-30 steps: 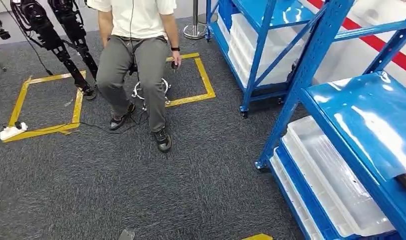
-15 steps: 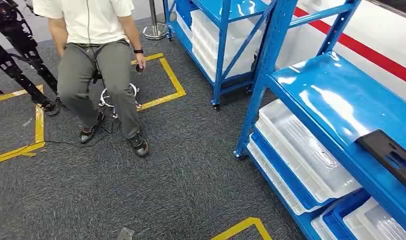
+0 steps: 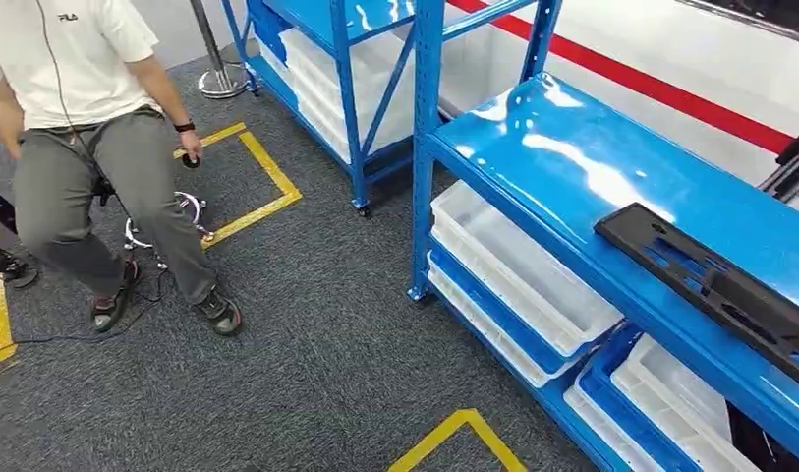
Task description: Take the parts from the cabinet and place them on the table.
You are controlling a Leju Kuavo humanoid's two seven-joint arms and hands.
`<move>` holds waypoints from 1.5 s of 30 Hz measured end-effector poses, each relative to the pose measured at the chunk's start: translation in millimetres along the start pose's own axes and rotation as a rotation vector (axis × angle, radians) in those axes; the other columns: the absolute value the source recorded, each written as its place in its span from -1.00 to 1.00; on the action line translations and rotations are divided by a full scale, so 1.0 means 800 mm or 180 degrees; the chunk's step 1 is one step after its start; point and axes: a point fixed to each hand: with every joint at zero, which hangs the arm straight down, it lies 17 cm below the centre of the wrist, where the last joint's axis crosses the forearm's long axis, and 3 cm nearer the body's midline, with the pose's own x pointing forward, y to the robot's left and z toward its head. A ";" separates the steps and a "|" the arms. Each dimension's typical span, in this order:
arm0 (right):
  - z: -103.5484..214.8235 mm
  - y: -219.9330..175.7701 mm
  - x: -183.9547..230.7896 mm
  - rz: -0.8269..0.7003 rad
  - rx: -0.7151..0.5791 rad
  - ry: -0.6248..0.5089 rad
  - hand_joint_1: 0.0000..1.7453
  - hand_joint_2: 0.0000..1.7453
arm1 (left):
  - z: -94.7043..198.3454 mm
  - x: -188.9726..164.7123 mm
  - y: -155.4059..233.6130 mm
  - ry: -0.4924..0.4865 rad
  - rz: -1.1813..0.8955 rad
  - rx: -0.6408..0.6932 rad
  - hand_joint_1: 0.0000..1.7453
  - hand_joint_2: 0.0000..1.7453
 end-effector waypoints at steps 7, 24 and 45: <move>0.001 0.007 0.004 0.0061 0.0067 -0.0019 -1.00 -1.00 | 0.003 -0.028 -0.006 0.0412 0.0044 -0.0150 -1.00 -1.00; -0.001 0.001 0.018 0.0081 0.0079 -0.0043 -1.00 -1.00 | 0.001 -0.022 0.002 0.0406 -0.0070 -0.0099 -1.00 -1.00; -0.001 0.001 0.019 0.0076 0.0079 -0.0018 -1.00 -1.00 | 0.001 -0.032 0.006 0.0448 -0.0243 -0.0064 -1.00 -1.00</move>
